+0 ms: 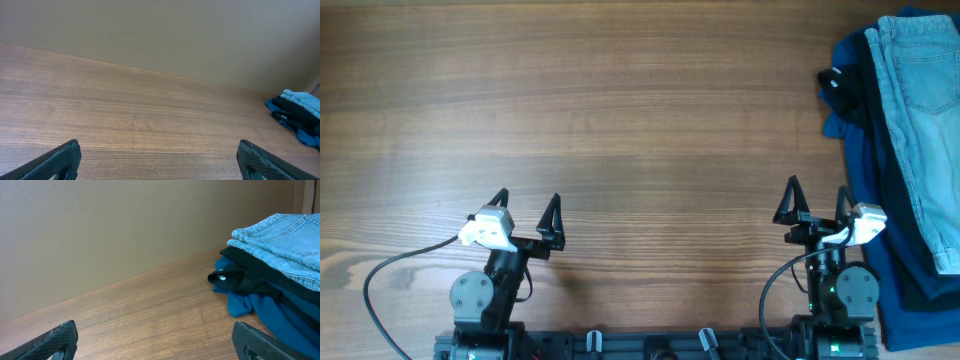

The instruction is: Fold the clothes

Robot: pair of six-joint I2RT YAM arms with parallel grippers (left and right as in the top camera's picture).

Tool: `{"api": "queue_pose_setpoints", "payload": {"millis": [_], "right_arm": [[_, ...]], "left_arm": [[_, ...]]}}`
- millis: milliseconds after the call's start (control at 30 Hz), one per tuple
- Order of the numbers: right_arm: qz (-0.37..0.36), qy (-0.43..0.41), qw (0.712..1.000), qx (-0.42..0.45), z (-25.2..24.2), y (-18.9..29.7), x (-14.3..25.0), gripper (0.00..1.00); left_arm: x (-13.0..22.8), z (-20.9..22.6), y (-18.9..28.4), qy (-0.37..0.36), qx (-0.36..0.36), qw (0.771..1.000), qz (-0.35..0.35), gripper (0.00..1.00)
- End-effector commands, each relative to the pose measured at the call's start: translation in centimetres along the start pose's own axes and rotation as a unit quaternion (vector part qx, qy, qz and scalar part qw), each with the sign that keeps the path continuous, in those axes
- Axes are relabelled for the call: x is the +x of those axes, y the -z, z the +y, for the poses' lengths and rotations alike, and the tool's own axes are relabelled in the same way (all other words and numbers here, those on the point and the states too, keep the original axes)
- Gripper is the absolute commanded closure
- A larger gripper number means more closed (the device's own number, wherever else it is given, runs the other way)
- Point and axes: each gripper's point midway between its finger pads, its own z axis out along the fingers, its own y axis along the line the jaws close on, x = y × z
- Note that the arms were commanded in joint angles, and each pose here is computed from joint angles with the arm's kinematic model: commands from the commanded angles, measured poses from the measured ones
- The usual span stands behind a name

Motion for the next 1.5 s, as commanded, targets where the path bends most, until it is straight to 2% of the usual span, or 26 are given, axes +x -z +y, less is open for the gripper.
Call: {"api": "queue_pose_setpoints", "payload": {"millis": [0, 800, 1000, 1300, 1467], "right_arm": [[-0.001, -0.004, 1.0, 0.002, 0.0, 0.0, 0.0, 0.0], [-0.001, -0.004, 1.0, 0.002, 0.0, 0.0, 0.0, 0.01], [-0.028, -0.005, 1.0, -0.008, 0.5, 0.0, -1.3, 0.0], [0.02, -0.028, 0.999, -0.02, 0.7, -0.1, 0.8, 0.0], [0.013, -0.042, 0.998, -0.051, 2.1, 0.1, -0.4, 0.0]], "left_arm": [[0.2, 0.1, 0.0, -0.01, -0.003, 1.0, -0.001, 0.0], [0.2, 0.1, 0.0, -0.01, -0.003, 1.0, -0.001, 0.0], [0.2, 0.1, 0.0, -0.01, -0.003, 1.0, -0.001, 0.0], [0.2, 0.1, 0.0, -0.01, -0.003, 1.0, -0.001, 0.0], [0.2, 0.1, 0.0, -0.01, -0.003, 1.0, -0.001, 0.0]]}}
